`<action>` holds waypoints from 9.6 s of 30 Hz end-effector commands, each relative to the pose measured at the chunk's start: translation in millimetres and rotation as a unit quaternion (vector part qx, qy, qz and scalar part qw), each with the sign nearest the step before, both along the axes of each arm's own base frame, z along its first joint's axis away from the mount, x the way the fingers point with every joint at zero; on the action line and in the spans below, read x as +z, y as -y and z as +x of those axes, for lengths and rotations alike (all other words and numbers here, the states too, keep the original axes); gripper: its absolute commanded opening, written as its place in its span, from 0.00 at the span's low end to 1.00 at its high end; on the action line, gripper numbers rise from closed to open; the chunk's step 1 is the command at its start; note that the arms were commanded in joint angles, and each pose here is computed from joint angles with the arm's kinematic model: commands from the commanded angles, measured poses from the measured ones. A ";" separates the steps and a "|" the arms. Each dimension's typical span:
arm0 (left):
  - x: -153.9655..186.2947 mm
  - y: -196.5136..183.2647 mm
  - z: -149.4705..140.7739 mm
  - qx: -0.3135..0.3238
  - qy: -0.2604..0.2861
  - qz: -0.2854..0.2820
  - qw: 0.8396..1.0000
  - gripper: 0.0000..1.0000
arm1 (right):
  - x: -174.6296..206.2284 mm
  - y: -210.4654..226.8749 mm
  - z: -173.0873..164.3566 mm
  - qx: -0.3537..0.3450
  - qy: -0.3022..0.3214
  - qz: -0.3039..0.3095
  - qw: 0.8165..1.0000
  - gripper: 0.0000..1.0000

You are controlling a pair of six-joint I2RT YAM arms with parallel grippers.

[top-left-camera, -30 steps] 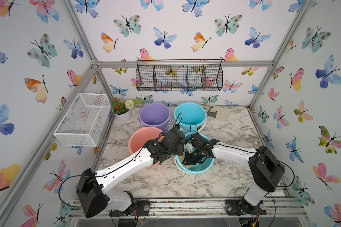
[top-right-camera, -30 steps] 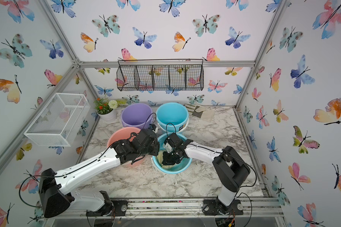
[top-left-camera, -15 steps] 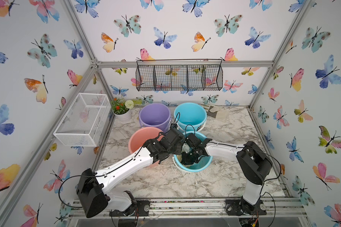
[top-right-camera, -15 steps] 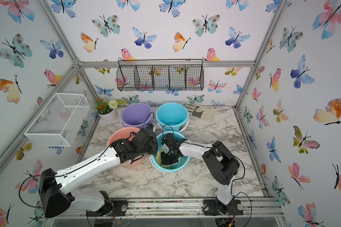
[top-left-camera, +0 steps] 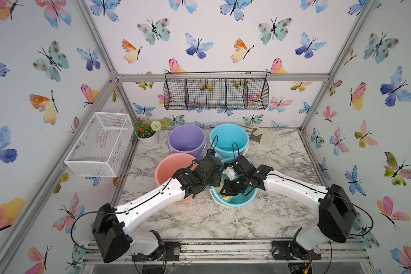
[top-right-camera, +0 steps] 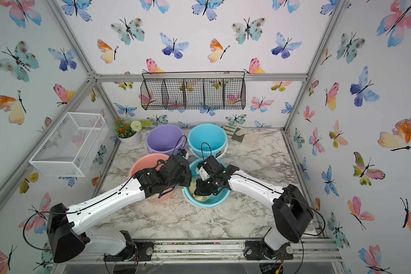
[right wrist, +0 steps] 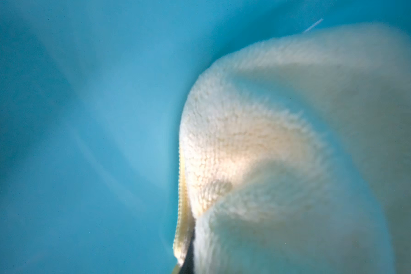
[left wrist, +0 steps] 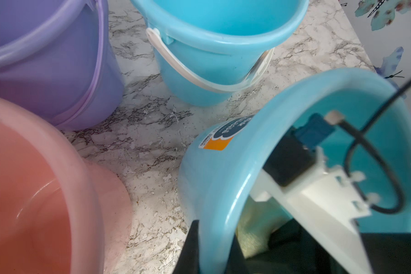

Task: Wipe the inside of the bucket with a cloth
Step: Wipe the dirt from the inside of the bucket.

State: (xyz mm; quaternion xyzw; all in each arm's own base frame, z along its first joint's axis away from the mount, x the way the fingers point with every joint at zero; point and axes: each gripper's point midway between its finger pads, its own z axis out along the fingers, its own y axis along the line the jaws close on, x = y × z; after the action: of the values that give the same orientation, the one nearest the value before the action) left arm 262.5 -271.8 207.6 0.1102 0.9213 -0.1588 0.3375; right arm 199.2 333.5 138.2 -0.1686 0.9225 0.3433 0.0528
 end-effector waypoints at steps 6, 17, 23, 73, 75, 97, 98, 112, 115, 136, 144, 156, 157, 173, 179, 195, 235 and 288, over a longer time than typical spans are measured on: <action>10.1 6.7 -0.5 0.001 0.006 -0.032 0.999 0.00 | 40.9 -4.2 -4.6 -0.093 -0.031 0.117 0.988 0.02; 9.4 12.5 -1.8 -0.003 -0.005 -0.046 0.999 0.00 | 89.3 -6.1 28.3 -0.208 0.007 0.245 0.947 0.02; 11.2 13.3 -2.5 -0.004 -0.005 -0.051 0.999 0.00 | 83.2 -14.7 37.7 -0.210 0.028 0.223 0.952 0.02; 9.5 20.3 -5.5 -0.031 -0.026 -0.066 0.997 0.00 | 36.8 17.9 52.7 -0.106 0.344 0.034 0.932 0.02; 8.6 23.6 -7.1 -0.040 -0.035 -0.074 0.996 0.00 | 48.4 19.3 52.8 -0.077 0.397 0.039 0.914 0.02; 0.7 30.4 -11.3 -0.058 -0.058 -0.078 0.994 0.00 | 28.4 1.4 67.0 -0.015 0.472 0.017 0.881 0.02; 1.0 30.6 -10.6 -0.058 -0.058 -0.079 0.994 0.00 | 18.9 1.2 66.7 -0.014 0.463 0.011 0.886 0.02; 0.5 32.8 -10.0 -0.062 -0.059 -0.078 0.993 0.00 | -54.1 6.2 65.2 -0.003 0.403 -0.050 0.914 0.02; -0.1 31.9 -10.1 -0.061 -0.059 -0.077 0.993 0.00 | -42.2 2.2 65.1 -0.002 0.409 -0.036 0.912 0.02; -4.6 32.8 -9.1 -0.060 -0.062 -0.072 0.994 0.00 | 91.4 5.4 77.9 0.020 0.540 -0.031 0.841 0.02; -4.4 31.0 -10.2 -0.060 -0.062 -0.070 0.994 0.00 | 103.6 23.4 96.6 0.038 0.579 -0.134 0.804 0.02; -4.5 24.6 -9.9 -0.050 -0.056 -0.064 0.995 0.00 | 80.9 88.1 91.1 0.056 0.492 -0.320 0.808 0.02; -4.8 23.7 -9.2 -0.048 -0.055 -0.063 0.995 0.00 | 78.1 94.0 87.6 0.056 0.478 -0.330 0.812 0.02; -4.1 15.5 -4.2 -0.035 -0.042 -0.048 0.997 0.00 | 38.2 118.6 -6.6 0.064 0.182 -0.320 0.928 0.02; -3.5 18.7 -2.8 -0.038 -0.043 -0.050 0.997 0.00 | 43.4 72.9 -42.1 0.093 0.119 -0.162 0.975 0.02; -1.1 27.7 -6.1 -0.051 -0.053 -0.069 0.995 0.00 | 71.1 -27.0 17.8 -0.015 0.274 0.151 0.950 0.02; -6.1 21.0 -6.8 -0.043 -0.054 -0.059 0.996 0.00 | -38.6 128.8 -37.1 0.080 0.089 -0.341 0.932 0.02; -0.8 25.4 -10.3 -0.049 -0.058 -0.079 0.994 0.00 | -2.1 120.8 69.5 -0.073 0.397 -0.312 0.860 0.02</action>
State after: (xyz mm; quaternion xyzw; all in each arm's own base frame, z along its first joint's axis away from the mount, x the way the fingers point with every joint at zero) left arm 256.6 -294.6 194.6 0.1160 0.9234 -0.2360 0.2796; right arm 292.8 239.0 144.9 -0.2387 0.8526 -0.0440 0.4628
